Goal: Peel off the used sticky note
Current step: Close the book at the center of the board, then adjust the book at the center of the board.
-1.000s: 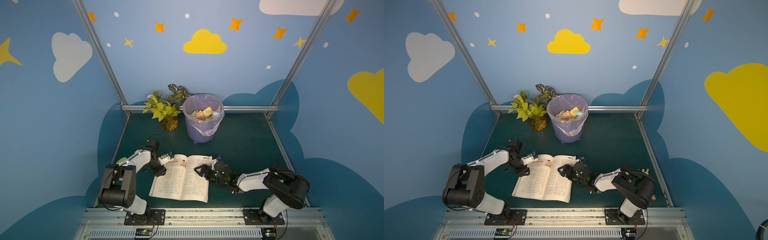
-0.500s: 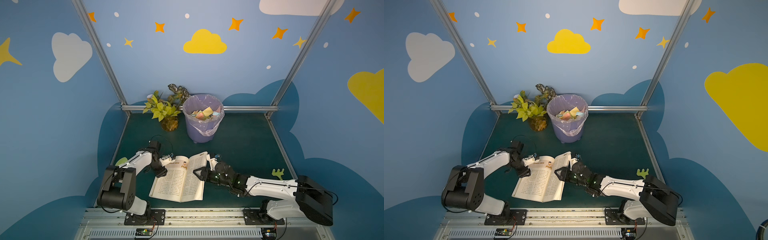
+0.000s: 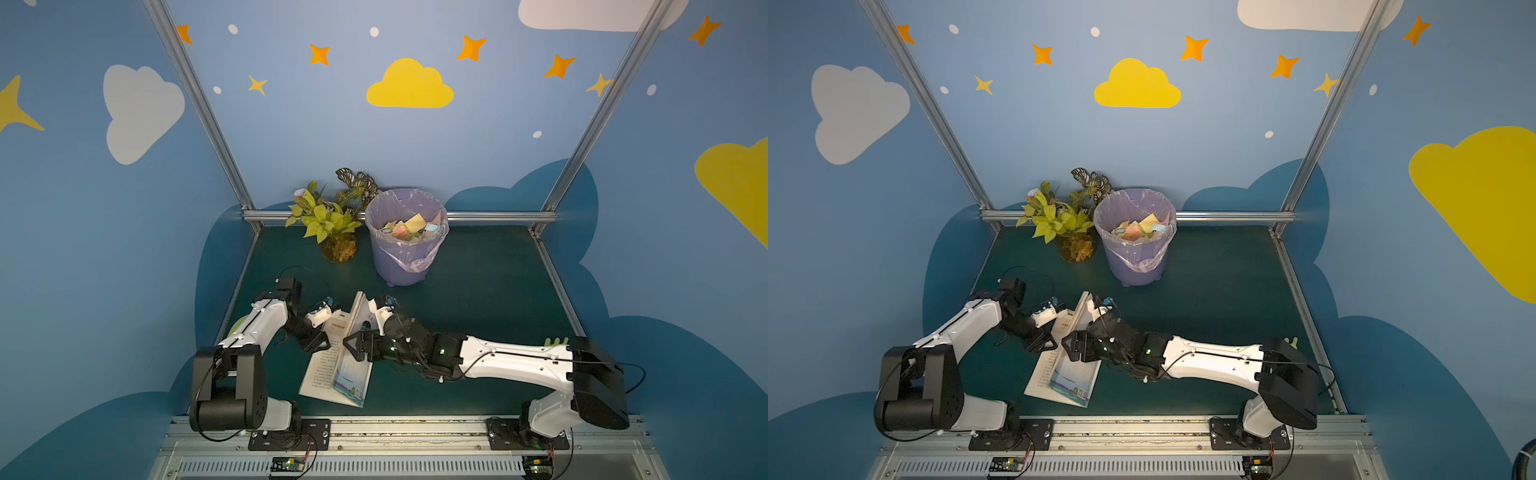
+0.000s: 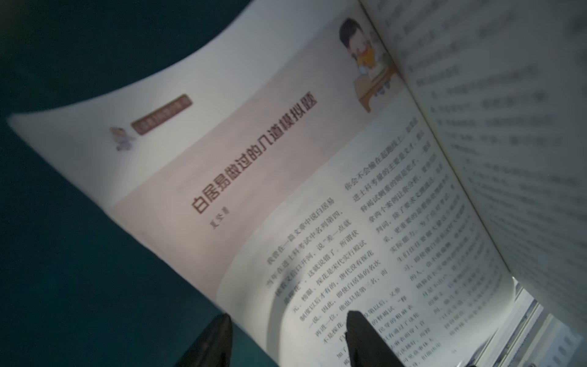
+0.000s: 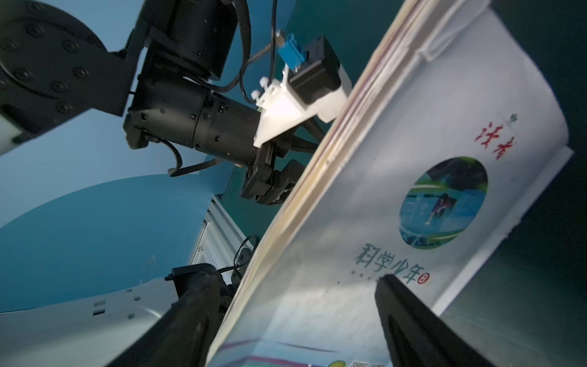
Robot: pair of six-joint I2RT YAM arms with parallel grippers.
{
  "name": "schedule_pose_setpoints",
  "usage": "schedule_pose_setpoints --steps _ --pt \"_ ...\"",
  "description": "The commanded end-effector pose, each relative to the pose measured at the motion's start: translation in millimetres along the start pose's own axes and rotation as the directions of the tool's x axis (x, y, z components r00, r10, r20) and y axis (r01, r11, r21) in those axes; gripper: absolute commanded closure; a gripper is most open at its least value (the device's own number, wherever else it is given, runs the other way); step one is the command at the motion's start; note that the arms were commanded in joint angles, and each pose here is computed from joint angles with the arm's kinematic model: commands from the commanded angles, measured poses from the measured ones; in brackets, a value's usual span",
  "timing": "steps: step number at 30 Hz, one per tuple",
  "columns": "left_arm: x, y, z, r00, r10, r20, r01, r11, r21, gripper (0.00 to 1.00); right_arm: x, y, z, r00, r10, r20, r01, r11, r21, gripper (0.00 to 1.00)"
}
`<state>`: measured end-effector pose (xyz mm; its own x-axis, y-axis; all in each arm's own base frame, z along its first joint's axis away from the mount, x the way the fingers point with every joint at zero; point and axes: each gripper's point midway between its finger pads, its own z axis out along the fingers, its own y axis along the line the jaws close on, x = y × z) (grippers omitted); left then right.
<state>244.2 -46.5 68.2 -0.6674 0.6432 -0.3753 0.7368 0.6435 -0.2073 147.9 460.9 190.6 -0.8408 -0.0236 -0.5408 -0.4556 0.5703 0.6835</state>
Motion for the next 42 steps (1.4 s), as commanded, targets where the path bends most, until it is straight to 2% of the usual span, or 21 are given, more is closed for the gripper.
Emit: schedule_pose_setpoints --steps 1,3,5,8,14,18,21,28,31,38,42 --pt "-14.2 2.1 -36.2 0.991 -0.027 0.129 0.024 0.999 0.027 0.39 14.9 5.0 22.7 0.994 -0.065 -0.092 0.067 0.998 0.018 0.13" --pt "-15.4 10.2 -52.7 0.987 -0.034 0.159 0.035 0.999 -0.002 0.39 15.4 10.0 29.3 0.991 -0.076 -0.112 0.078 0.997 0.012 0.12" --pt "-10.4 15.7 -57.1 0.989 -0.028 0.145 0.034 0.999 -0.041 0.39 13.0 5.5 28.6 0.992 -0.073 -0.101 0.076 0.997 0.026 0.11" --pt "-7.5 11.5 -53.3 0.99 -0.005 0.143 0.011 0.999 -0.042 0.39 9.1 -25.2 21.5 0.997 -0.022 -0.067 0.029 0.995 0.091 0.11" --pt "4.6 0.1 -9.9 0.999 0.051 0.012 -0.05 0.998 -0.024 0.39 21.3 -95.4 15.1 0.992 0.128 -0.013 -0.122 0.968 0.221 0.21" --pt "15.8 6.1 15.5 0.995 0.051 -0.092 -0.054 0.998 -0.03 0.4 39.9 -124.0 23.4 0.975 0.221 0.007 -0.216 0.948 0.232 0.24" --pt "27.0 19.4 26.9 0.984 0.041 -0.171 -0.053 0.996 -0.067 0.45 52.2 -133.7 37.9 0.96 0.28 -0.002 -0.274 0.938 0.211 0.27" --pt "42.8 27.6 39.4 0.967 0.04 -0.251 -0.063 0.994 -0.085 0.62 66.0 -126.2 69.7 0.915 0.404 -0.019 -0.402 0.913 0.069 0.34" --pt "47.0 25.2 43.5 0.962 0.047 -0.271 -0.068 0.995 -0.069 0.68 57.5 -104.1 80.7 0.897 0.441 -0.027 -0.442 0.894 -0.078 0.39" --pt "54.8 22.8 52.6 0.952 0.049 -0.301 -0.063 0.997 -0.035 0.75 33.4 -60.4 76.0 0.908 0.419 -0.012 -0.404 0.866 -0.294 0.53" --pt "52.9 22.4 52.9 0.955 0.048 -0.292 -0.059 0.998 -0.03 0.76 24.4 -43.5 73.1 0.91 0.415 -0.013 -0.388 0.839 -0.38 0.55"
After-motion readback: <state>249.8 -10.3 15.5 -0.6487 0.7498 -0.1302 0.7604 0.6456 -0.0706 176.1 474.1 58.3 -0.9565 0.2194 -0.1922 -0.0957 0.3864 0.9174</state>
